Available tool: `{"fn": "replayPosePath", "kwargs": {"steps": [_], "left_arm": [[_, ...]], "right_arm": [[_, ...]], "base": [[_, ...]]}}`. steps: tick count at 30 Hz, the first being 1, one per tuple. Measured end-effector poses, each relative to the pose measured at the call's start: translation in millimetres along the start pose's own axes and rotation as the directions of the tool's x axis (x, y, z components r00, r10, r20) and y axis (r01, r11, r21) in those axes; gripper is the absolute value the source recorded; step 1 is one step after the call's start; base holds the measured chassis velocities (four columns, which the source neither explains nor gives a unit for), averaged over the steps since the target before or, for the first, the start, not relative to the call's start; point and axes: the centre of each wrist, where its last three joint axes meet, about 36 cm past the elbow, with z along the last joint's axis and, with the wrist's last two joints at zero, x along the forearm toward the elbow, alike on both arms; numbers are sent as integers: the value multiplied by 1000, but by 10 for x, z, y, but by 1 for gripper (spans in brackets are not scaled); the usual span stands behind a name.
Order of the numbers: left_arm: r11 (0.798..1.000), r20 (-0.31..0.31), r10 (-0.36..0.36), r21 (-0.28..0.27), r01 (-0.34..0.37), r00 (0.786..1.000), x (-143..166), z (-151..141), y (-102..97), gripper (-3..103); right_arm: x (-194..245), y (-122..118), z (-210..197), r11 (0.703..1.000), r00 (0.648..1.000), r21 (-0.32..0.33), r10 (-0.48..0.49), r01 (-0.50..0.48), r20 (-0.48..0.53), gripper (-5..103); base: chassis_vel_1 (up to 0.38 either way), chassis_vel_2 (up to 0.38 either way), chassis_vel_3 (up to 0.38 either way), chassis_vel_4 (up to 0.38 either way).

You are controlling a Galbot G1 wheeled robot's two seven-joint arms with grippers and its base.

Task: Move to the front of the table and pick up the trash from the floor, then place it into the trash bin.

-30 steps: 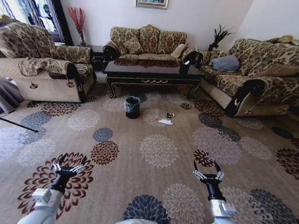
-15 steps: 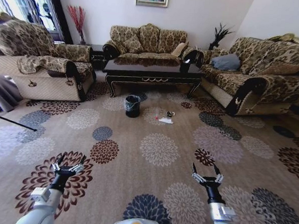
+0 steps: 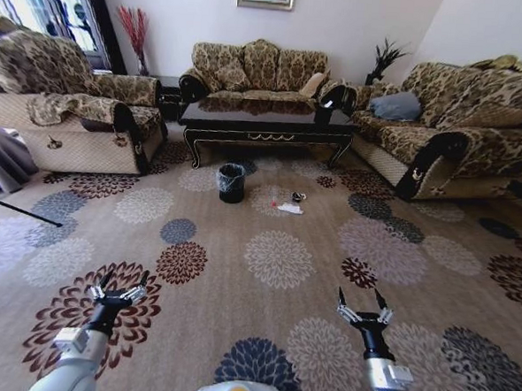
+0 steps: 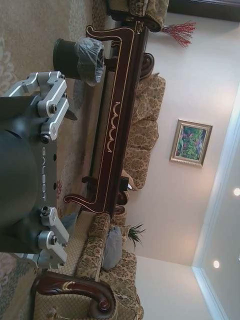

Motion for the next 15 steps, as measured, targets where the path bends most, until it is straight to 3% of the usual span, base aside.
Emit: {"fn": "replayPosePath", "kwargs": {"steps": [6, 15], "left_arm": [[1000, 0, 2, -1, -2, 1000, 16, -15, -3, 100], [1000, 0, 2, -3, -2, 1000, 91, -2, 11, 100]], "right_arm": [[-29, 49, -52, 997, 999, -76, 31, -32, -25, 100], [-13, 106, -40, 998, 1000, -54, 10, -12, -29, 100]], "base": [[0, 0, 0, 0], [0, 0, 0, 0]]}}
